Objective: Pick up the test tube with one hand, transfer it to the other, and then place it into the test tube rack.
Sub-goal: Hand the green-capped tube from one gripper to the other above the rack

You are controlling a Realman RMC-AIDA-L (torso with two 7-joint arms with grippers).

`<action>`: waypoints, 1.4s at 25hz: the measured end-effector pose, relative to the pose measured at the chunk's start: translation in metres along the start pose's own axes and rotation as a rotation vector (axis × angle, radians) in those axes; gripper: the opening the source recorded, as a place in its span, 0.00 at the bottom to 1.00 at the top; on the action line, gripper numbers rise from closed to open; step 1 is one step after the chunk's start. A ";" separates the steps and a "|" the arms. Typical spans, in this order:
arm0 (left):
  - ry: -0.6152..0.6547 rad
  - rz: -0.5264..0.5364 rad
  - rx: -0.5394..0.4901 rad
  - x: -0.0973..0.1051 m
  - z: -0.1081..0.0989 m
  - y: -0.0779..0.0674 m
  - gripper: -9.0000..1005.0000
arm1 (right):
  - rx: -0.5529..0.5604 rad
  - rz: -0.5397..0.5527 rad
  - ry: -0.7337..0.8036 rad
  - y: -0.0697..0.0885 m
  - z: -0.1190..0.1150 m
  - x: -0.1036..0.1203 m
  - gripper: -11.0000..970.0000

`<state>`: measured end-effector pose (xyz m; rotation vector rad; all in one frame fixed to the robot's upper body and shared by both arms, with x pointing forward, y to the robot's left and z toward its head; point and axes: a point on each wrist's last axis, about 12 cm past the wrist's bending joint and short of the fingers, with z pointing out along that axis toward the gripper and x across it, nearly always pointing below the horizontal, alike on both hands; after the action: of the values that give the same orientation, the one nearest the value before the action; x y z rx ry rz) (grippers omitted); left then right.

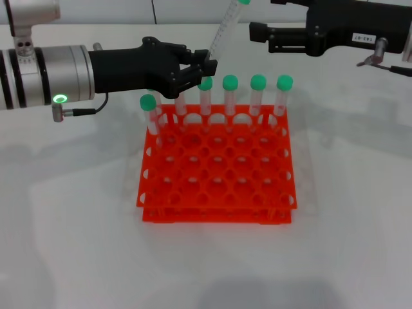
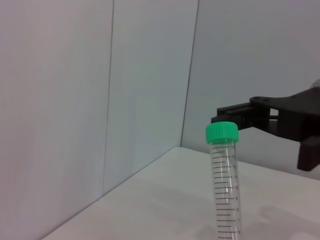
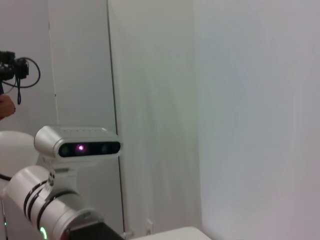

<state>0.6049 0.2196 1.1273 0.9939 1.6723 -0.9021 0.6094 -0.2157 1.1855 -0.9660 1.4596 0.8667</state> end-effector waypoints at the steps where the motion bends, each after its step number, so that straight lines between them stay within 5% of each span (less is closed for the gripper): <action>1: 0.000 0.000 0.000 0.000 0.000 0.000 0.26 | -0.001 0.005 -0.004 0.000 0.002 0.000 0.88; 35: 0.002 0.012 0.016 -0.002 0.006 -0.003 0.27 | -0.016 0.015 -0.005 -0.005 0.023 -0.005 0.86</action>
<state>0.6050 0.2131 1.1278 1.0152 1.6616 -0.9082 0.6232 -0.1966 1.1886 -0.9653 1.4591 0.8918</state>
